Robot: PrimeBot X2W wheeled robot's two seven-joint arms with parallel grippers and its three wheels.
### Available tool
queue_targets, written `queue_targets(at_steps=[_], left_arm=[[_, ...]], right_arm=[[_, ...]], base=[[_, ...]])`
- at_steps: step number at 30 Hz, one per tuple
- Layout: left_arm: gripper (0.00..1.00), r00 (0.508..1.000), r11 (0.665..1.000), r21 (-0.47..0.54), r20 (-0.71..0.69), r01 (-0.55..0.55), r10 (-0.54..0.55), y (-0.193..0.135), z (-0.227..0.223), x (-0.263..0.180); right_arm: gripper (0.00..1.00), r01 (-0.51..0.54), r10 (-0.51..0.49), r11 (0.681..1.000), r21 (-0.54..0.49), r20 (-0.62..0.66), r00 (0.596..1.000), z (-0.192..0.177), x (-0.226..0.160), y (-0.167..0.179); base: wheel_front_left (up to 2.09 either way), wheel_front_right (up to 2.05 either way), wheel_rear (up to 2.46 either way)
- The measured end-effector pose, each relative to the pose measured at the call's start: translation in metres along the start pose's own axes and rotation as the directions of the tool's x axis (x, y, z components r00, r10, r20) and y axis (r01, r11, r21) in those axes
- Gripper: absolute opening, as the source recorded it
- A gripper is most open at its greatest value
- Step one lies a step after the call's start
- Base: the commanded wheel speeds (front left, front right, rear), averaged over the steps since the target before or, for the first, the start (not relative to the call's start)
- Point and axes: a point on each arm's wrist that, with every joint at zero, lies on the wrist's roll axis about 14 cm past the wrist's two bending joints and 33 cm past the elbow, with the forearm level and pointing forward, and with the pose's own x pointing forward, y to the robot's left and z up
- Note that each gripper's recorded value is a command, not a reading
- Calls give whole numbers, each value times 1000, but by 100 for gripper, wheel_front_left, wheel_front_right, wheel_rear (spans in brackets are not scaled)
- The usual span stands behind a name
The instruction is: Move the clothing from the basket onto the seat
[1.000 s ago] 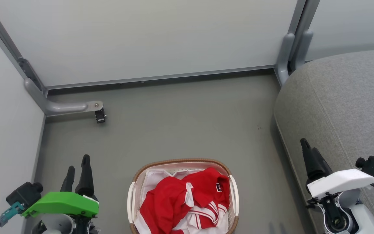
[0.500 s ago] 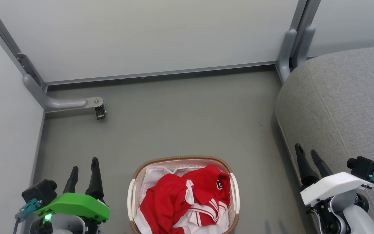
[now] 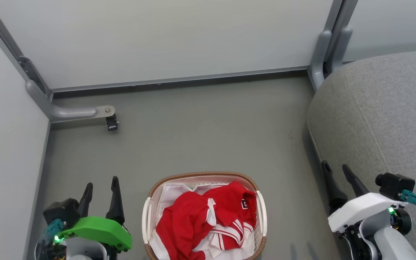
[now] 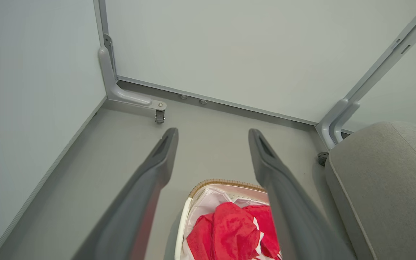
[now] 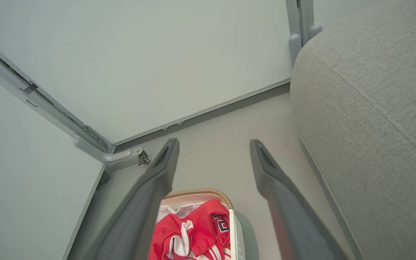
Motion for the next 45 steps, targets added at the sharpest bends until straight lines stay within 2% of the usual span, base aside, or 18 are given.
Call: queue_targets(at_steps=[12, 30, 38, 45], left_arm=[[100, 999, 993, 115, 40, -5, 0, -4, 6, -1], [100, 991, 968, 250, 132, -13, -21, -7, 25, -8], [100, 994, 957, 291, 99, 17, -48, -12, 11, -6], [100, 992, 933, 341, -2, 119, -126, -30, -22, 4]], right_arm=[[100, -15, 17, 994, -112, 14, 1000, 1, 2, 4], [100, -10, 40, 969, -246, 117, 992, 28, 1, 10], [100, -8, 30, 953, -303, 66, 997, 10, 0, 3], [100, -25, 48, 935, -353, 56, 997, 7, 17, 3]], base=[[0, 0, 0], [0, 0, 0], [0, 0, 0], [0, 0, 0]])
